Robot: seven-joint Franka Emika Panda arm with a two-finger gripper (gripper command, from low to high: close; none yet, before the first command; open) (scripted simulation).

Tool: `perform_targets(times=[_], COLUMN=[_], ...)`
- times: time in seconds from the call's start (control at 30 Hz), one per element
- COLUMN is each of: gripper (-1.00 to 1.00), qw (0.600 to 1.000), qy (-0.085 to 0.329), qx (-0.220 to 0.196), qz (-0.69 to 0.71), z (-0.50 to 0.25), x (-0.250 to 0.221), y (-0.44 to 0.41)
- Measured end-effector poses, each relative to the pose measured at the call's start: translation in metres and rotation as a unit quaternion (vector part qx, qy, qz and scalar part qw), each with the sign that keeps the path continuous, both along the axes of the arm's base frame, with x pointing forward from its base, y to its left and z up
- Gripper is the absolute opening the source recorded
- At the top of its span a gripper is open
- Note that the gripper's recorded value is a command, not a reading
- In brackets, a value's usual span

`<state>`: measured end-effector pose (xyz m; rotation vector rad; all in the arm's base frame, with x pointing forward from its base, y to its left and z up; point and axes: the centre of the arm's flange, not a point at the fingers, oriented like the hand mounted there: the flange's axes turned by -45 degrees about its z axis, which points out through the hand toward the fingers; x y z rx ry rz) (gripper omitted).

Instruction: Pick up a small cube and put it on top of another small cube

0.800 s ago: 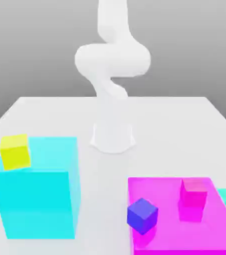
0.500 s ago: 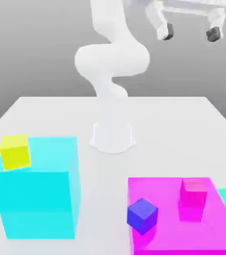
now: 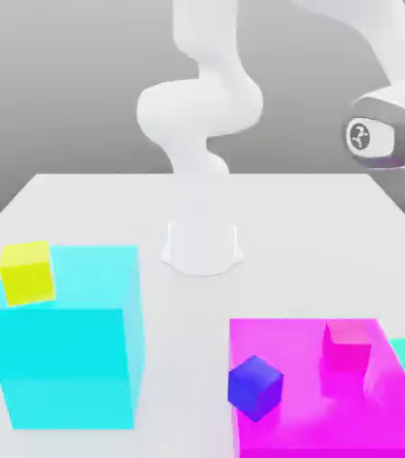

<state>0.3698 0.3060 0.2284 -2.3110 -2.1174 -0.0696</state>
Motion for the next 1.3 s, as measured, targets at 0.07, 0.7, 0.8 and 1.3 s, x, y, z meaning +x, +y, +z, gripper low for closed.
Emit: perform_targets(times=[0.07, 0.7, 0.8, 1.3], gripper=[0.0, -1.0, -1.0, 1.0], qw=[0.999, 0.999, 1.0, 0.986], qy=[0.01, 0.006, -0.002, 0.018], qx=[-0.014, -0.014, -0.015, -0.014], qz=[0.032, 0.033, -0.015, -0.162], z=[-0.031, -0.008, 0.038, 0.055], x=[-0.012, 0.006, 0.058, 0.115], y=[0.006, -0.005, -0.061, -0.242])
